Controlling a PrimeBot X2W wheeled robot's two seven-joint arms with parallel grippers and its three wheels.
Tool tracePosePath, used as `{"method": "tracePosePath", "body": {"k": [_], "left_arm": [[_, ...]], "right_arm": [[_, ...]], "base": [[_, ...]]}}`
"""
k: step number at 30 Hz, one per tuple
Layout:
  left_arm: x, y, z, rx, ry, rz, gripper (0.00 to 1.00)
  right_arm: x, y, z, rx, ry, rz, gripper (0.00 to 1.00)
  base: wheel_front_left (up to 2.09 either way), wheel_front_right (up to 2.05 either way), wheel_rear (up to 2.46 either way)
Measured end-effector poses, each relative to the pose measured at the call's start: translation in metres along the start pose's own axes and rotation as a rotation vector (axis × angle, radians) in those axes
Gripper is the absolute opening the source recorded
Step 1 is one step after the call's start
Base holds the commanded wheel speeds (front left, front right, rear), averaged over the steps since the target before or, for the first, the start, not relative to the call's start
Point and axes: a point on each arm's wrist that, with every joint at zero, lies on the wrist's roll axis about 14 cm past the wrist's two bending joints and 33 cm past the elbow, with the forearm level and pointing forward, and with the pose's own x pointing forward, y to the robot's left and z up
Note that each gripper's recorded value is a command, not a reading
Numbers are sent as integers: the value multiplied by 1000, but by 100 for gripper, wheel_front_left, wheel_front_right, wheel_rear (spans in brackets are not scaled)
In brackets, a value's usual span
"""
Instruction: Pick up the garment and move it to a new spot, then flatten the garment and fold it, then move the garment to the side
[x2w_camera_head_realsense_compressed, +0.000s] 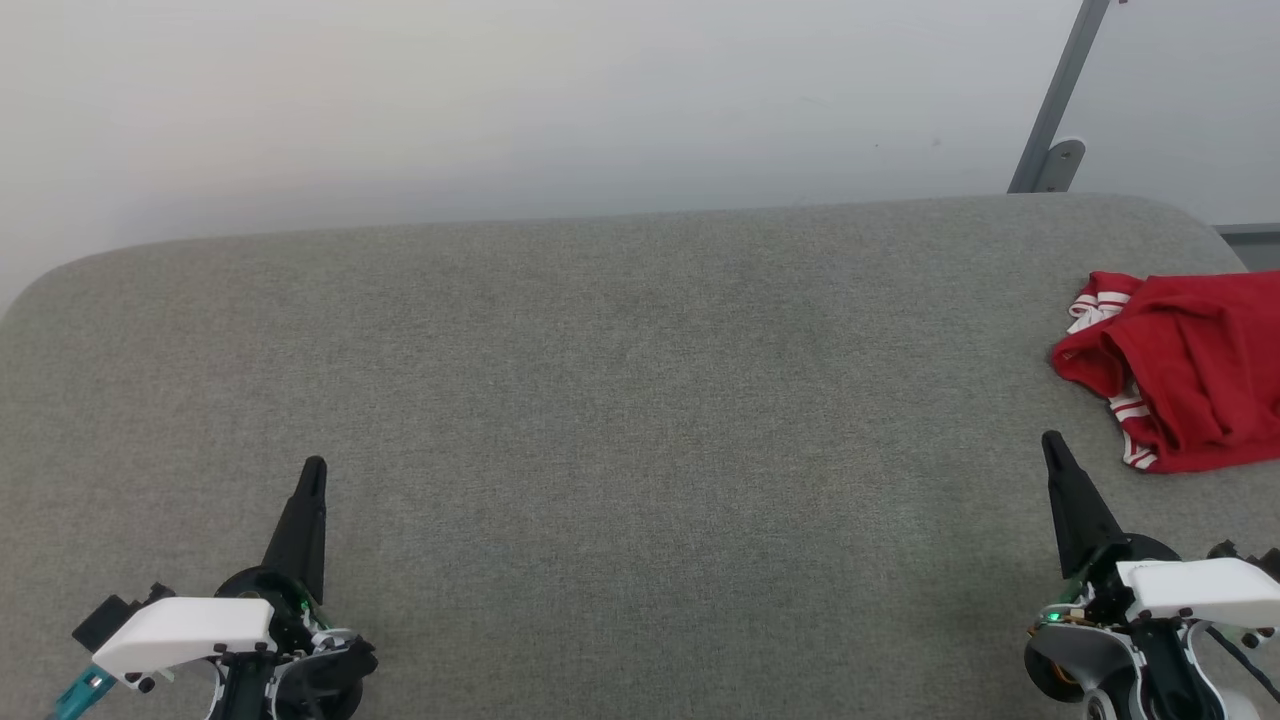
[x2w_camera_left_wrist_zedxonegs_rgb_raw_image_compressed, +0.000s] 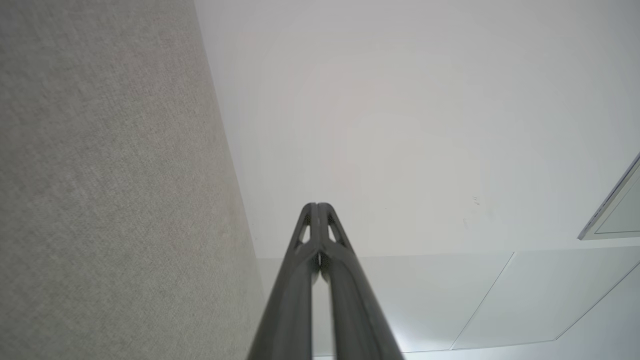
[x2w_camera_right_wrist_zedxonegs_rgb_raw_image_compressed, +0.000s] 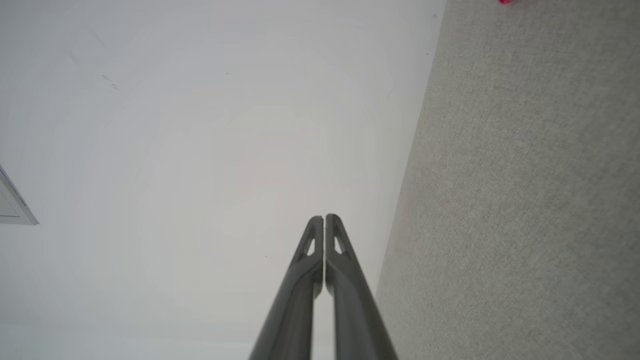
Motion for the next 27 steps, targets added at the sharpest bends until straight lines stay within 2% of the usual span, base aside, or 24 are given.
{"method": "tracePosePath", "body": {"k": [27], "left_arm": [[0, 0, 0, -1, 2, 0, 0]], "right_arm": [[0, 0, 0, 0, 0, 0, 0]], "base": [[0, 0, 0]]}}
